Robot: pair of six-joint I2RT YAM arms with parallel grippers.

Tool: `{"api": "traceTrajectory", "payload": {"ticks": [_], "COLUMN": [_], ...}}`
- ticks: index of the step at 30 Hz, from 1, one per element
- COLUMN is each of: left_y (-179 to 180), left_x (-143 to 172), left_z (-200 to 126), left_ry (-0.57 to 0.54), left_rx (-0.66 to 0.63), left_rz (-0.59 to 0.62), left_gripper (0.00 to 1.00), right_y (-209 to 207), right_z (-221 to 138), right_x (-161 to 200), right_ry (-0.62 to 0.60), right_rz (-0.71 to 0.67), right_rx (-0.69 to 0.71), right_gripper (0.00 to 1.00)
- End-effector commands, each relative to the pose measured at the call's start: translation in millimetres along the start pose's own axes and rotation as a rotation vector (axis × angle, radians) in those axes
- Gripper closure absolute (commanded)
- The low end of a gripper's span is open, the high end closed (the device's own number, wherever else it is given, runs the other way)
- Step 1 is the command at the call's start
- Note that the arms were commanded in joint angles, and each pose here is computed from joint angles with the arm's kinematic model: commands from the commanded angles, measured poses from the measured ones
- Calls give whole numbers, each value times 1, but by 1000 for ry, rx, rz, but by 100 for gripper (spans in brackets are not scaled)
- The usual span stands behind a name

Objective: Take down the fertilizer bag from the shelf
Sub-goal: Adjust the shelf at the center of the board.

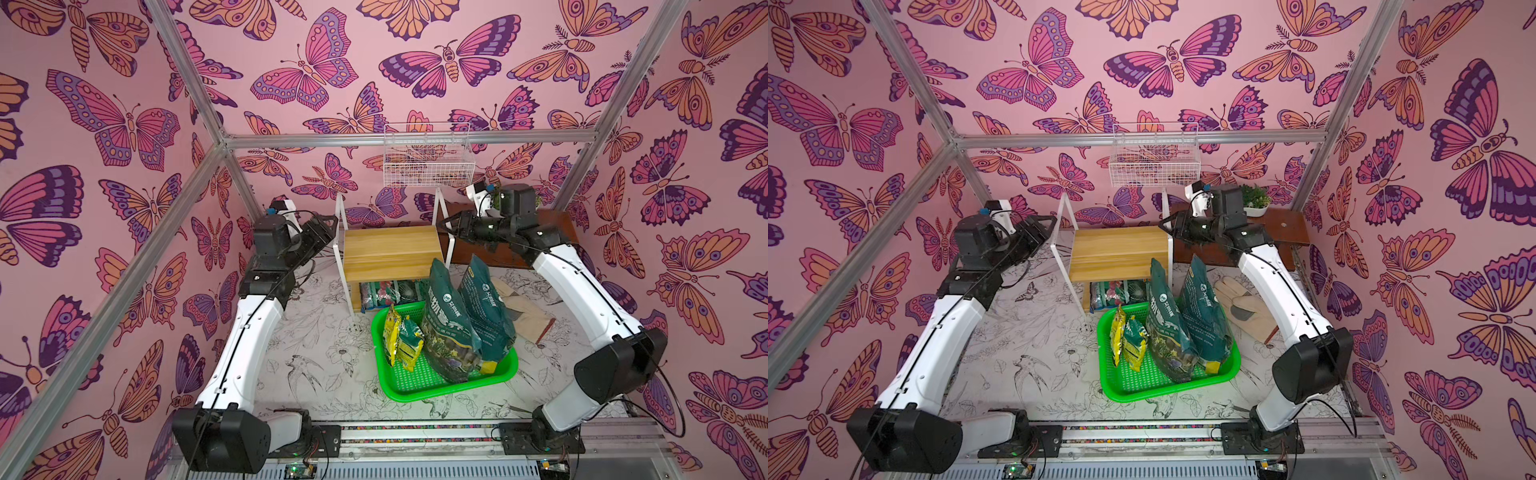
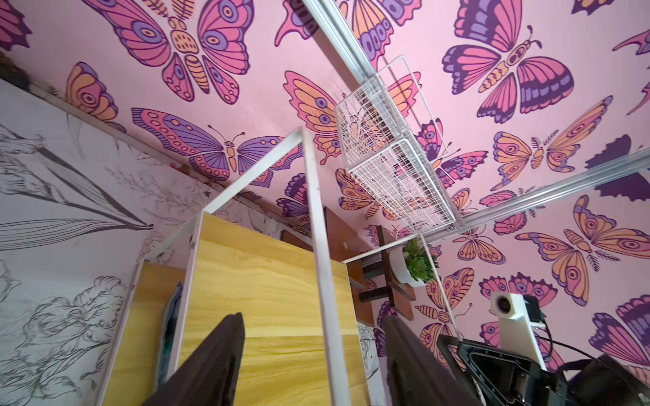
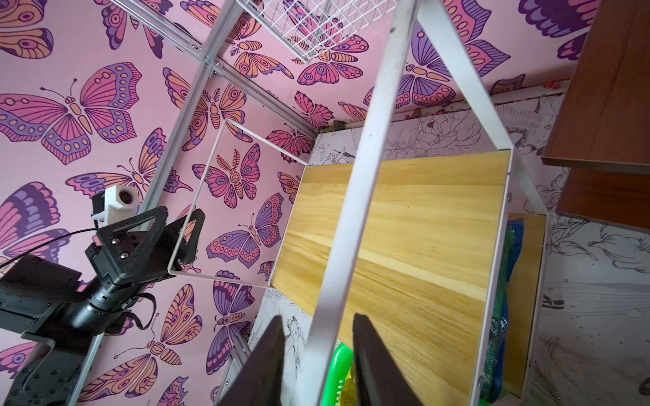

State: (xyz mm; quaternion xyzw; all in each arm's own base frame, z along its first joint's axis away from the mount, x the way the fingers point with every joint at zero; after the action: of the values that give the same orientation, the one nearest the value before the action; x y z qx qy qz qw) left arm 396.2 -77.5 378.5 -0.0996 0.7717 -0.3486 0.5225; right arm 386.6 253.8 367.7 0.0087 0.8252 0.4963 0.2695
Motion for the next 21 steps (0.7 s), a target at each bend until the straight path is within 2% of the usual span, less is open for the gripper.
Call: {"api": "traceTrajectory", "payload": {"ticks": [1, 4, 7, 11, 16, 21], "left_y": [-10, -12, -14, -18, -26, -27], "left_x": [-2, 2, 5, 1, -7, -9], "left_z": [11, 20, 27, 27, 17, 6], "left_ry": [25, 50, 69, 57, 23, -12], "left_rx": [93, 144, 183, 203, 210, 191], "left_rz": [-42, -61, -87, -91, -62, -41], "left_gripper": [37, 40, 49, 69, 98, 100], "right_y": [10, 13, 13, 12, 10, 15], "right_z": [-2, -3, -4, -2, 3, 11], "right_x": [-2, -3, -4, -5, -7, -5], "right_ry": [-5, -8, -12, -11, -2, 29], "right_rz": [-5, -6, -9, -8, 2, 7], "right_rx": [-43, -50, -50, -47, -48, -77], "right_gripper": [73, 80, 87, 98, 100, 100]}}
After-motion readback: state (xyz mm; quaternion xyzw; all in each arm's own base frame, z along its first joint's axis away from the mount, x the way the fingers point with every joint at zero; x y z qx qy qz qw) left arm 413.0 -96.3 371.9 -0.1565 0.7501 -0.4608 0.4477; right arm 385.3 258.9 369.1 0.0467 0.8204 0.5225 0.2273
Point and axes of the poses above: each gripper's point midway between its finger pads, its own z axis out along the fingers, its own y axis along the line the jaws close on, x = y × z, the point moved 2 cm from there along -z, back along the fingers, and after that the axes turned 11 degrees about z, right-handed, at the moved point
